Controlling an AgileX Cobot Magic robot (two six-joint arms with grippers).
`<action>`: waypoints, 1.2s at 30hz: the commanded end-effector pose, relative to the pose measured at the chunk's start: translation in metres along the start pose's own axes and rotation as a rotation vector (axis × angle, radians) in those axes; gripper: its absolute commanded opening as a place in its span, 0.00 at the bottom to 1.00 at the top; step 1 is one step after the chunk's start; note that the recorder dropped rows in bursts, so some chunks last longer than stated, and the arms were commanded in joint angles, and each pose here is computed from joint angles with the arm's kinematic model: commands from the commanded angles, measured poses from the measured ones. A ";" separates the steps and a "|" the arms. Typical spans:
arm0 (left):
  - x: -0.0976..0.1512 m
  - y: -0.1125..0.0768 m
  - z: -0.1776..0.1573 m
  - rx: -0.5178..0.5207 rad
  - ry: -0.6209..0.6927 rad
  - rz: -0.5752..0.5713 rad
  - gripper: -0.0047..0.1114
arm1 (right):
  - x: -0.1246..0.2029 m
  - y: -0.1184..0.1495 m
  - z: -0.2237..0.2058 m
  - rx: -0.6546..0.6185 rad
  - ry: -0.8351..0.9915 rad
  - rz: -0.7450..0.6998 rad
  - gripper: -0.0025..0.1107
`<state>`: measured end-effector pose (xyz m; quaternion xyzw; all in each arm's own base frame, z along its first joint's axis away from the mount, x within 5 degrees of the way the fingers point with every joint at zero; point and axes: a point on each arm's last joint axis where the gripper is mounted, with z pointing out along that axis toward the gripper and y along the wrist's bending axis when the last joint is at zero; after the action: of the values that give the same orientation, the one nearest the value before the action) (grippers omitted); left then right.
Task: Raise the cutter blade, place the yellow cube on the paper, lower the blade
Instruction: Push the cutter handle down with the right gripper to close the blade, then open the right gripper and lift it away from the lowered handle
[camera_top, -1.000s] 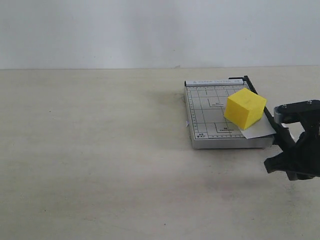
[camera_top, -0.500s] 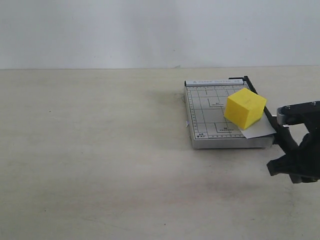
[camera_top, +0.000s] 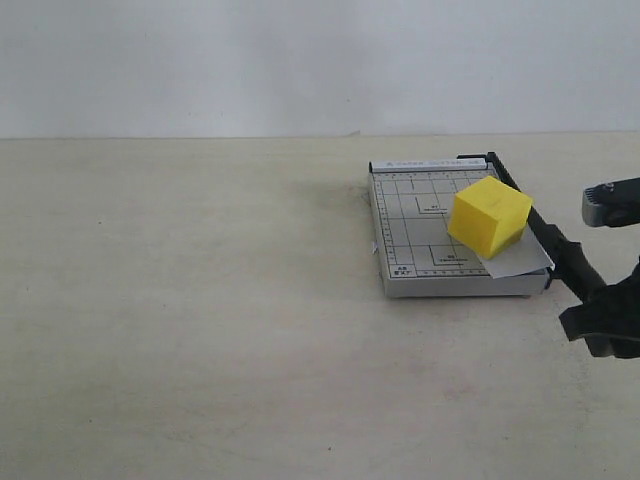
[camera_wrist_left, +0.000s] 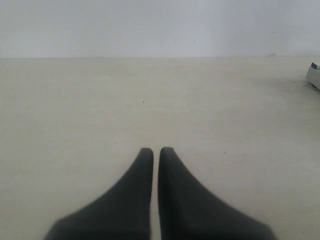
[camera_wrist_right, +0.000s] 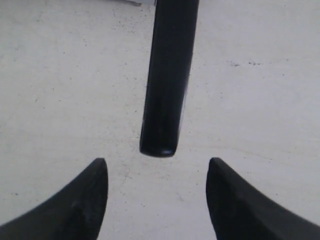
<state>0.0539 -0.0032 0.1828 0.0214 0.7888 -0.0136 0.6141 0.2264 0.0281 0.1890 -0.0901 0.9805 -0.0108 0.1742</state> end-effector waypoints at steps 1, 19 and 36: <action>-0.002 0.000 0.000 0.001 -0.021 -0.012 0.08 | 0.001 0.000 -0.001 -0.002 -0.002 -0.001 0.52; -0.002 0.000 0.000 0.001 -0.021 -0.012 0.08 | -0.052 0.002 -0.100 -0.073 -0.415 -0.007 0.34; -0.002 0.000 0.000 0.001 -0.021 -0.012 0.08 | 0.071 0.011 -0.122 -0.128 -0.832 0.073 0.05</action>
<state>0.0539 -0.0032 0.1828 0.0214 0.7888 -0.0136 0.6141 0.1356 0.0281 0.2868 -0.0676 0.8428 0.0896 0.5263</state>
